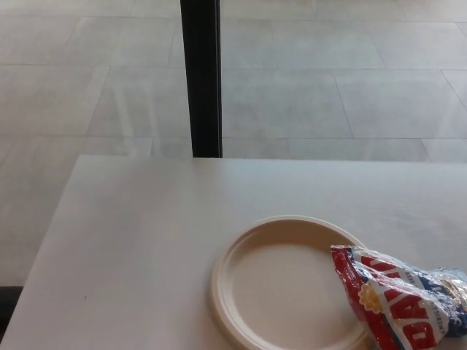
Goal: The robot uses its right hand to pick up a bag of sunflower seeds kept in the middle of the desk and tilts it over a plate kept next to it to pour out a few seeds and then puts the bag of seeds back on the desk
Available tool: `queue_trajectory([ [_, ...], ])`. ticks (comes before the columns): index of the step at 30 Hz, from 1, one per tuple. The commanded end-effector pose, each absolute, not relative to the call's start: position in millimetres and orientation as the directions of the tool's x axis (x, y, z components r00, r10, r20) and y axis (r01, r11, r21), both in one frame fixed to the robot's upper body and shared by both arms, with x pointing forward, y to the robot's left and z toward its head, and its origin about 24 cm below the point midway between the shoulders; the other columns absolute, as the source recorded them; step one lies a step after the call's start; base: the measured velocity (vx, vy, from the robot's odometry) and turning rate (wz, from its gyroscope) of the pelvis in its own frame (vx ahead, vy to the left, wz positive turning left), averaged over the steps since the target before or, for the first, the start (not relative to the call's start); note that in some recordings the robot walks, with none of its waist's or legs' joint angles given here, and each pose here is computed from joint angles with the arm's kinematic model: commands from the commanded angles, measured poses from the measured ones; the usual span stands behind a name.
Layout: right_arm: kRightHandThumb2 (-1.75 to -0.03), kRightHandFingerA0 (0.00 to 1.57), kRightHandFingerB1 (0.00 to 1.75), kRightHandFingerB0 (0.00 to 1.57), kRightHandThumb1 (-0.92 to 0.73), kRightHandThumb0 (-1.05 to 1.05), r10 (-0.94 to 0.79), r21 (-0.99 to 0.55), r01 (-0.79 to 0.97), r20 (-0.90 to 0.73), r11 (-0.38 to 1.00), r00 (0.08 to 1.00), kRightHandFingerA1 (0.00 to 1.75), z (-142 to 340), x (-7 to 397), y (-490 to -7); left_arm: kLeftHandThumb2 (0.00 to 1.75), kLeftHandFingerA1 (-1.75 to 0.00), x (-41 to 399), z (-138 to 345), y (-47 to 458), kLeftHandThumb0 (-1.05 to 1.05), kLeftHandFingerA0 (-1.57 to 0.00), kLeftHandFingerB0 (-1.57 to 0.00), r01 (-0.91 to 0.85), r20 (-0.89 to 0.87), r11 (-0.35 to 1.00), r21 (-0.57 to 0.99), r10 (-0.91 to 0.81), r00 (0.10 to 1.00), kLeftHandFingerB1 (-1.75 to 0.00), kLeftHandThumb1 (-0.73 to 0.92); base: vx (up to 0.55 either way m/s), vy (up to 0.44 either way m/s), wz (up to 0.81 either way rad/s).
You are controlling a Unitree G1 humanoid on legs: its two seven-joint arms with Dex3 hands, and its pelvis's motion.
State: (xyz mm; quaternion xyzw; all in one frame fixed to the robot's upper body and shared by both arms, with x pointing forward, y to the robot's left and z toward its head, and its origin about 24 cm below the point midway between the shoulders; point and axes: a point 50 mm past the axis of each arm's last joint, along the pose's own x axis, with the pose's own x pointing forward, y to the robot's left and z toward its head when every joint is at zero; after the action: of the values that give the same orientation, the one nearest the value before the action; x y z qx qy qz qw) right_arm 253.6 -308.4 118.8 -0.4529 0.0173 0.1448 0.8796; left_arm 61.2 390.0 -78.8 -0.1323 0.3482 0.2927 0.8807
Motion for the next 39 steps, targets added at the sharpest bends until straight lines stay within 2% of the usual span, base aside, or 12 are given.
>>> queue_trajectory([
  [1, -0.82, 0.0, 0.14, 0.06, -0.41, -0.68, 0.292, -0.843, -0.317, -0.201, 0.435, 0.935, 0.08, 119, 255, -304, 1.08, -0.66, 61, -73, 397, -0.65, -0.09, 0.0, -0.609, -0.679, 0.793, -0.022, 0.435, 0.591, -0.57, 0.49, 0.0, 0.0, 0.0],
  [4, -0.79, 0.0, 0.18, 0.05, -0.39, -0.64, 0.302, -0.853, -0.336, -0.223, 0.4, 0.927, 0.09, 117, 257, -298, 0.84, -0.84, 60, -74, 396, -0.57, -0.1, -0.07, -0.615, -0.681, 0.788, -0.029, 0.435, 0.589, -0.65, 0.66, 0.0, 0.0, 0.0],
  [6, -0.8, 0.0, 0.17, 0.05, -0.39, -0.65, 0.31, -0.858, -0.341, -0.228, 0.384, 0.923, 0.09, 117, 258, -295, 1.09, -0.69, 60, -75, 396, -0.55, -0.15, -0.04, -0.626, -0.687, 0.78, -0.031, 0.438, 0.58, -0.58, 0.51, 0.0, 0.0, 0.0],
  [7, -0.79, 0.0, 0.16, 0.05, -0.39, -0.66, 0.313, -0.863, -0.345, -0.234, 0.37, 0.921, 0.08, 117, 259, -293, 0.84, -0.83, 60, -75, 396, -0.58, -0.11, -0.07, -0.616, -0.687, 0.788, -0.016, 0.439, 0.58, -0.63, 0.66, 0.0, 0.0, 0.0],
  [12, -0.55, 0.0, 0.25, 0.02, -0.43, -0.7, 0.332, -0.868, -0.363, -0.251, 0.339, 0.909, 0.22, 115, 262, -285, 1.19, -0.68, 59, -76, 397, -0.35, -0.2, -0.09, -0.628, -0.695, 0.778, -0.004, 0.449, 0.561, -0.59, 0.61, 0.0, 0.0, 0.0],
  [14, -0.8, 0.0, 0.12, 0.03, -0.41, -0.68, 0.358, -0.868, -0.388, -0.272, 0.309, 0.893, 0.11, 109, 261, -279, 1.2, -0.69, 60, -75, 398, -0.34, -0.22, -0.09, -0.619, -0.691, 0.785, 0.008, 0.452, 0.565, -0.59, 0.63, 0.0, 0.0, 0.0],
  [23, -0.79, 0.0, 0.09, 0.0, -0.4, -0.67, 0.332, -0.844, -0.477, -0.389, 0.245, 0.859, 0.1, 80, 257, -279, 1.06, -0.71, 57, -76, 398, -0.6, -0.15, -0.06, -0.615, -0.701, 0.788, 0.024, 0.452, 0.552, -0.58, 0.56, 0.0, 0.0, 0.0],
  [26, -0.54, 0.0, 0.2, 0.0, -0.43, -0.69, 0.292, -0.843, -0.486, -0.416, 0.231, 0.861, 0.17, 74, 260, -286, 1.05, -0.7, 56, -76, 399, -0.59, -0.14, -0.08, -0.624, -0.7, 0.782, 0.006, 0.448, 0.556, -0.6, 0.57, 0.0, 0.0, 0.0],
  [27, -0.55, 0.0, 0.18, 0.0, -0.43, -0.72, 0.282, -0.843, -0.485, -0.418, 0.233, 0.863, 0.19, 73, 261, -288, 1.19, -0.67, 56, -76, 399, -0.35, -0.2, -0.1, -0.623, -0.698, 0.782, 0.008, 0.45, 0.557, -0.6, 0.6, 0.0, 0.0, 0.0],
  [31, -0.8, 0.0, 0.08, 0.0, -0.41, -0.7, 0.233, -0.856, -0.459, -0.408, 0.237, 0.883, 0.12, 67, 266, -297, 0.86, -0.82, 57, -74, 398, -0.56, -0.11, -0.07, -0.607, -0.694, 0.795, 0.012, 0.444, 0.567, -0.64, 0.68, 0.0, 0.0, 0.0],
  [36, -0.8, 0.0, 0.16, 0.0, -0.37, -0.66, 0.235, -0.865, -0.436, -0.383, 0.249, 0.893, 0.2, 71, 272, -292, 1.2, -0.67, 57, -75, 398, -0.34, -0.19, -0.09, -0.623, -0.693, 0.782, 0.009, 0.454, 0.56, -0.59, 0.63, 0.0, 0.0, 0.0],
  [39, -0.81, 0.03, 0.21, 0.04, -0.38, -0.66, 0.248, -0.864, -0.43, -0.371, 0.261, 0.895, 0.22, 76, 274, -289, 1.01, -0.74, 57, -75, 399, -0.56, -0.16, -0.1, -0.625, -0.695, 0.78, 0.006, 0.452, 0.558, -0.61, 0.61, 0.0, 0.0, 0.0],
])
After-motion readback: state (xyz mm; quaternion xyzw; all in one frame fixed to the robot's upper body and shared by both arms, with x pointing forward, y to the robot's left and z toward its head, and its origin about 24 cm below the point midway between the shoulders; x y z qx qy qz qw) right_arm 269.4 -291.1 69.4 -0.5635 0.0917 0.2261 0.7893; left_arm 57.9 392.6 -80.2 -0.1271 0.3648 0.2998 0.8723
